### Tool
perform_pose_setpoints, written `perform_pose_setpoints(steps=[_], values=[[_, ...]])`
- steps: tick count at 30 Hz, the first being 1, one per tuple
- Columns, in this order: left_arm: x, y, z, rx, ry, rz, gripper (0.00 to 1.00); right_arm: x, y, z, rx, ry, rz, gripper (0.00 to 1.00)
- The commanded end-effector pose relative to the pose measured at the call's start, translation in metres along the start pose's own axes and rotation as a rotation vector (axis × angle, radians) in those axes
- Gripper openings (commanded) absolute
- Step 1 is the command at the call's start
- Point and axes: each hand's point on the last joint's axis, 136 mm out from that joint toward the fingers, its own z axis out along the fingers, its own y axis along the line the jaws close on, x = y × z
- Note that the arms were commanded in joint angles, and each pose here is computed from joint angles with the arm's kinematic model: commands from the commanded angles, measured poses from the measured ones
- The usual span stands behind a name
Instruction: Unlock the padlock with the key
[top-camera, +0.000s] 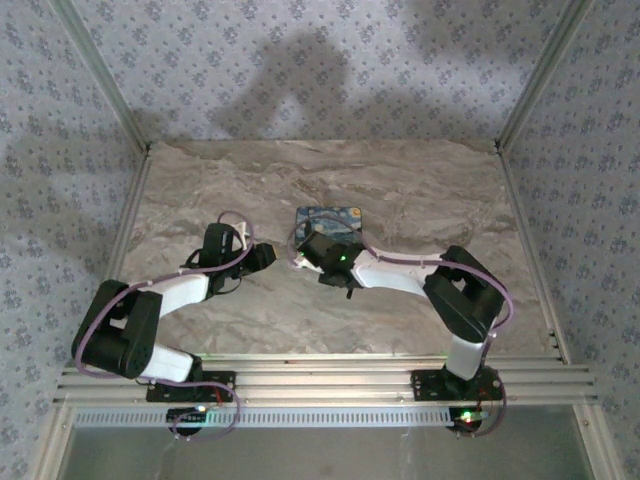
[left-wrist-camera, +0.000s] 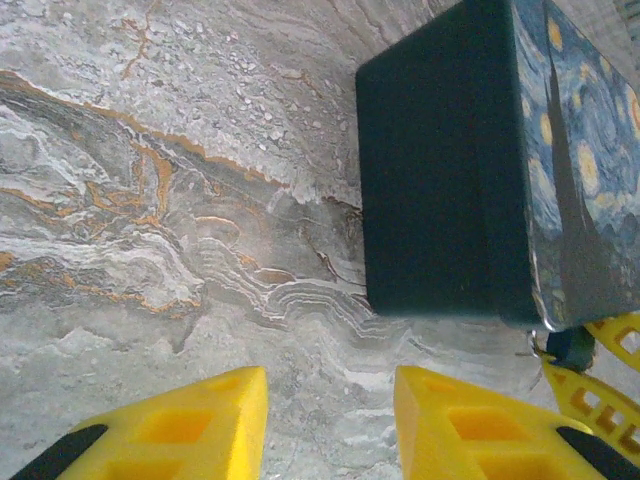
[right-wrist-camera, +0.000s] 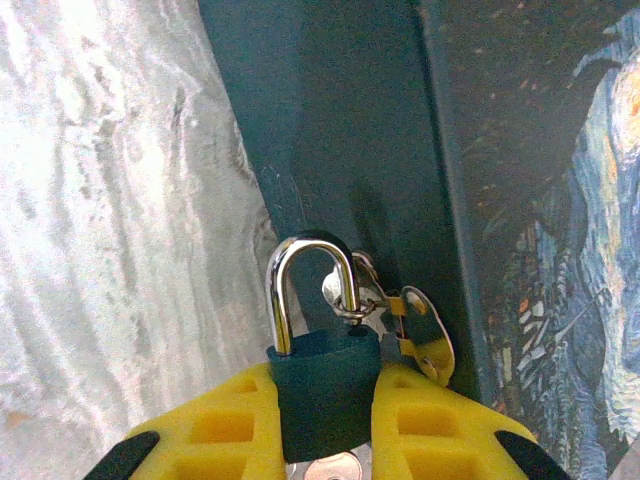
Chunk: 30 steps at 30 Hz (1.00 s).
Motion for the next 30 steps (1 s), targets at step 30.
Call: perform_pose_setpoints(steps=[30], values=[[-0.007,0.008,0.005,0.026,0.007,-0.041,0.38,-0.055,-0.024,-0.002,0.221,-0.293,-0.232,0.00]])
